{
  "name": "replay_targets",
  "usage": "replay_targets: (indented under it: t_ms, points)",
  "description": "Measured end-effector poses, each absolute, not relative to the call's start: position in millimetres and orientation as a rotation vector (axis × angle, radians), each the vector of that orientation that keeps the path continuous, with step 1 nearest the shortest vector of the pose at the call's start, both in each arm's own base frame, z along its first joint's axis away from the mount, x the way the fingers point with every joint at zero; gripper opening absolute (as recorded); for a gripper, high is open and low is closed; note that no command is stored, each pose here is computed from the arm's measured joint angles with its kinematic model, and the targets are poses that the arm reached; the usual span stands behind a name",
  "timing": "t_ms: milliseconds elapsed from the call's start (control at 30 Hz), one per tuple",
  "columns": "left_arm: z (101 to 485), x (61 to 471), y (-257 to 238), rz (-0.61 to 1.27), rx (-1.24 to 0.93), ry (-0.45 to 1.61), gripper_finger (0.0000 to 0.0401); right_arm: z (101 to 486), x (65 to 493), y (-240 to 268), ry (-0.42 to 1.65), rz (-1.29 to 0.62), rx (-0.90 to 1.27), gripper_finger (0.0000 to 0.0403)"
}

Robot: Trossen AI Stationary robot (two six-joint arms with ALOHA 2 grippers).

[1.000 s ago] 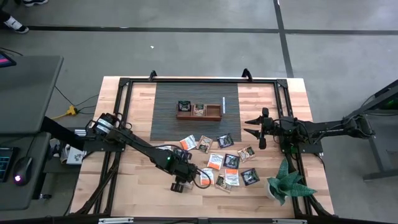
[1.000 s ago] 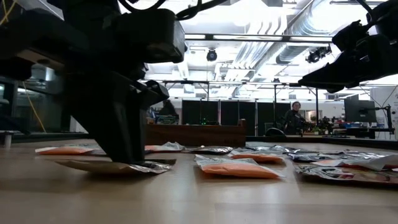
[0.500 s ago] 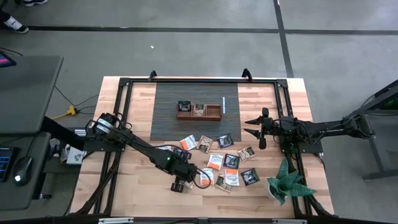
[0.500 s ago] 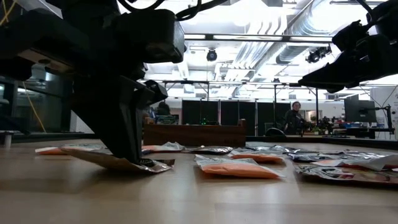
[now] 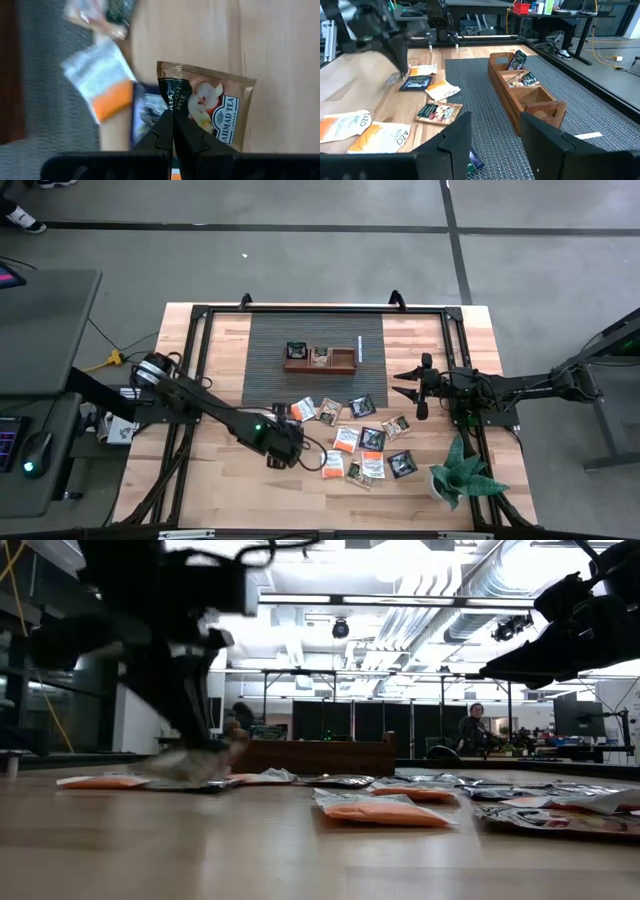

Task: Pick & Place Tea
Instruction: Put the brown tea bag into the middle section of the wooden organizer

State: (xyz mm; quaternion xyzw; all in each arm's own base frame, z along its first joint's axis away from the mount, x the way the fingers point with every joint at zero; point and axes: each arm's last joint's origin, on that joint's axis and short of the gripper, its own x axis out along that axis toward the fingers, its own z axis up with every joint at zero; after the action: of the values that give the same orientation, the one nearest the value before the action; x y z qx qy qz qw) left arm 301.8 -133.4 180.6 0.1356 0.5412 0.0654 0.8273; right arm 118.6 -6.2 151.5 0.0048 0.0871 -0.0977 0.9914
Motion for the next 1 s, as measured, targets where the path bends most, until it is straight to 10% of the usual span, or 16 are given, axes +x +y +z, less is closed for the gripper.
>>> replay_targets:
  t_ms: [1000]
  points:
    - [247.0,347.4,13.2,0.687,0.332,0.950,0.0000,151.3,118.6,-6.2,0.176,-0.196,0.010,0.0163]
